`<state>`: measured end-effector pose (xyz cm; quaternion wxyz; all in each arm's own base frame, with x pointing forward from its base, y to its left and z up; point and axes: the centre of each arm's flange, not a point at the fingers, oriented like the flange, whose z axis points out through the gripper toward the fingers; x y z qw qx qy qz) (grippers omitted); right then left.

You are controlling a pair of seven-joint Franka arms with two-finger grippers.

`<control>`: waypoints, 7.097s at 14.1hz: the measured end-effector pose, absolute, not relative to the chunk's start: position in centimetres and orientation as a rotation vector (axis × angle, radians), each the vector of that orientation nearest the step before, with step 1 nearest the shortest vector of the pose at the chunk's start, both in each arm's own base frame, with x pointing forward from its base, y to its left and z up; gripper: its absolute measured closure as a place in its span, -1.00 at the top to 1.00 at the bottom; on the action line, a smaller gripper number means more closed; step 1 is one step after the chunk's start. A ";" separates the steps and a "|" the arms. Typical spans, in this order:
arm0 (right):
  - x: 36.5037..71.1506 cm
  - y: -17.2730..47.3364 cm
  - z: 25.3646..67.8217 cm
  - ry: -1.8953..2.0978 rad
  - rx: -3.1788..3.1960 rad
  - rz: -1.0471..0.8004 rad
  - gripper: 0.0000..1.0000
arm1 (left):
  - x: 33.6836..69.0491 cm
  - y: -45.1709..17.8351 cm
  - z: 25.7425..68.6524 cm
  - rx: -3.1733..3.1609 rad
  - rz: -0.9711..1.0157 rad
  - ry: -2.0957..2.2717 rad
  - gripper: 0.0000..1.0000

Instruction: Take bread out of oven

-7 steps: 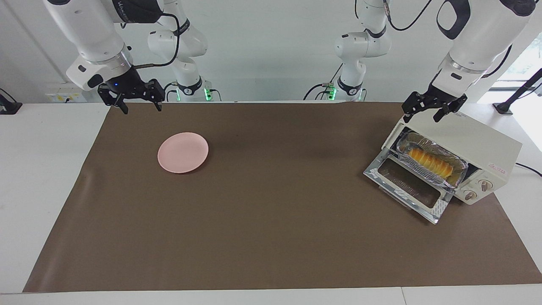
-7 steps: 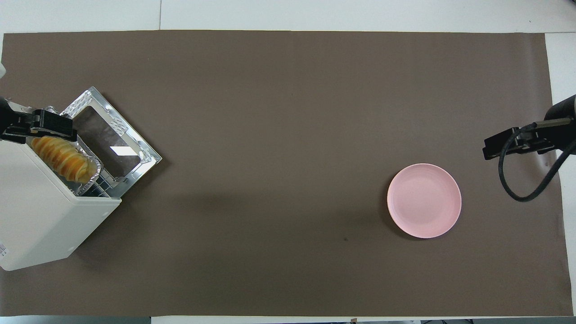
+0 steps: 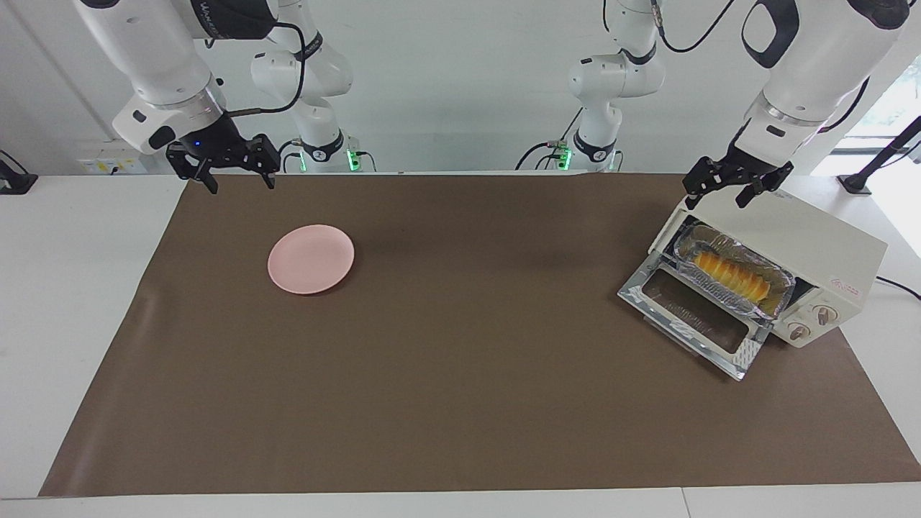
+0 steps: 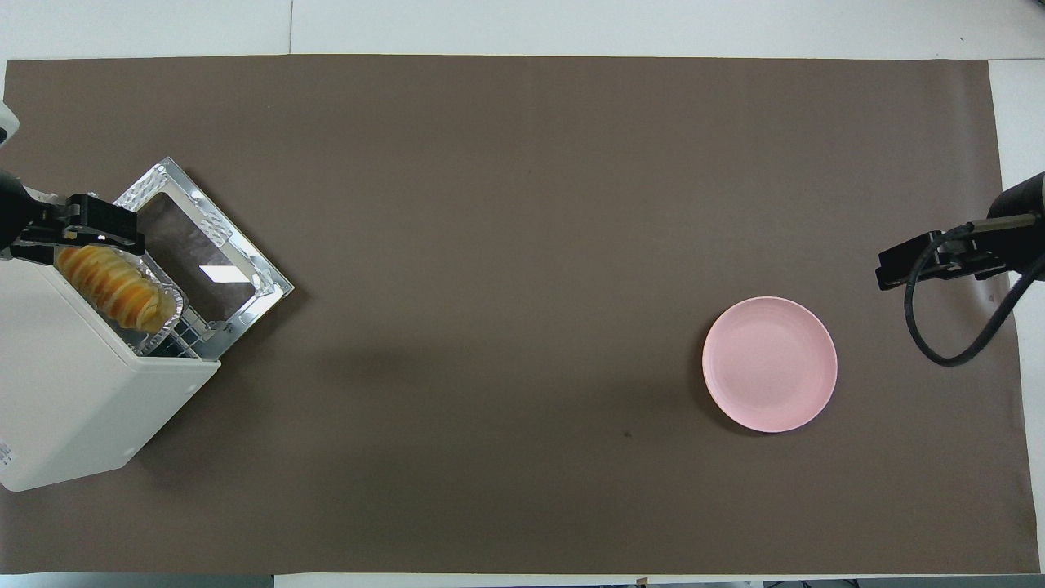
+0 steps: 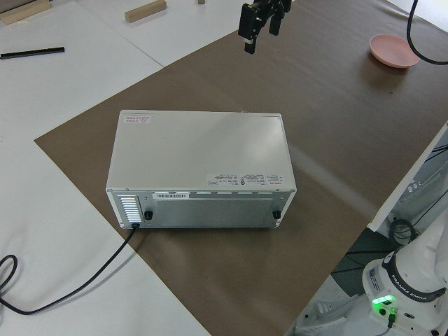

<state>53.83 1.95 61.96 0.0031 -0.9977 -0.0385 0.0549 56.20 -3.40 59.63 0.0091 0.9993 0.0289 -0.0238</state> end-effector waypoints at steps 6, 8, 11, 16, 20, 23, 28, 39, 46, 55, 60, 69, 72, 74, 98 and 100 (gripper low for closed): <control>53.8 1.9 62.0 -0.121 -3.128 0.172 1.00 | 62.5 0.2 50.8 3.134 -0.045 0.520 1.00; 53.8 1.9 62.0 -0.121 -3.128 0.172 1.00 | 64.0 1.8 47.9 3.121 -0.012 0.603 1.00; 53.8 1.9 62.0 -0.121 -3.128 0.172 1.00 | 64.6 2.4 44.7 3.107 0.022 0.720 1.00; 53.8 1.9 62.0 -0.121 -3.128 0.172 1.00 | 63.4 2.4 40.5 3.115 -0.035 0.769 1.00; 53.8 1.9 62.0 -0.119 -3.128 0.172 1.00 | 62.4 2.6 38.8 3.113 -0.059 0.795 0.10; 53.9 0.9 62.0 -0.091 -3.128 0.172 1.00 | 61.5 2.6 38.2 3.116 -0.077 0.797 -0.63; 53.8 0.7 61.9 -0.083 -3.127 0.178 1.00 | 62.3 -2.2 40.2 3.127 0.032 0.659 -0.96; 55.5 8.5 53.8 -0.191 -3.126 0.048 1.00 | 52.2 -37.1 37.8 3.137 0.070 -0.246 -0.96; 55.3 9.5 53.9 -0.221 -3.124 0.046 1.00 | 52.5 -39.8 32.7 3.113 0.021 -0.208 -0.61; 56.0 20.1 51.4 -0.036 -3.109 -0.032 1.00 | 58.7 -20.6 47.6 3.137 -0.001 0.160 1.00; 55.7 38.9 42.3 0.148 -3.114 -0.011 1.00 | 55.8 -3.5 56.0 3.143 -0.133 0.063 1.00; 57.2 45.6 29.0 0.130 -3.205 -0.129 0.25 | 51.6 -2.0 59.3 3.138 -0.199 0.000 1.00; 57.8 45.2 29.8 0.148 -3.206 -0.137 -0.49 | 53.1 -2.7 57.9 3.138 -0.235 -0.017 1.00; 59.0 43.8 30.7 0.191 -3.219 -0.125 -0.93 | 53.5 -2.7 57.6 3.137 -0.246 -0.018 1.00; 74.9 5.2 34.7 -0.266 -3.145 0.000 0.03 | 52.8 -3.3 61.2 3.117 -0.241 -0.030 1.00; 74.2 6.8 36.8 -0.292 -3.142 0.015 0.47 | 52.8 -3.3 61.2 3.117 -0.241 -0.029 1.00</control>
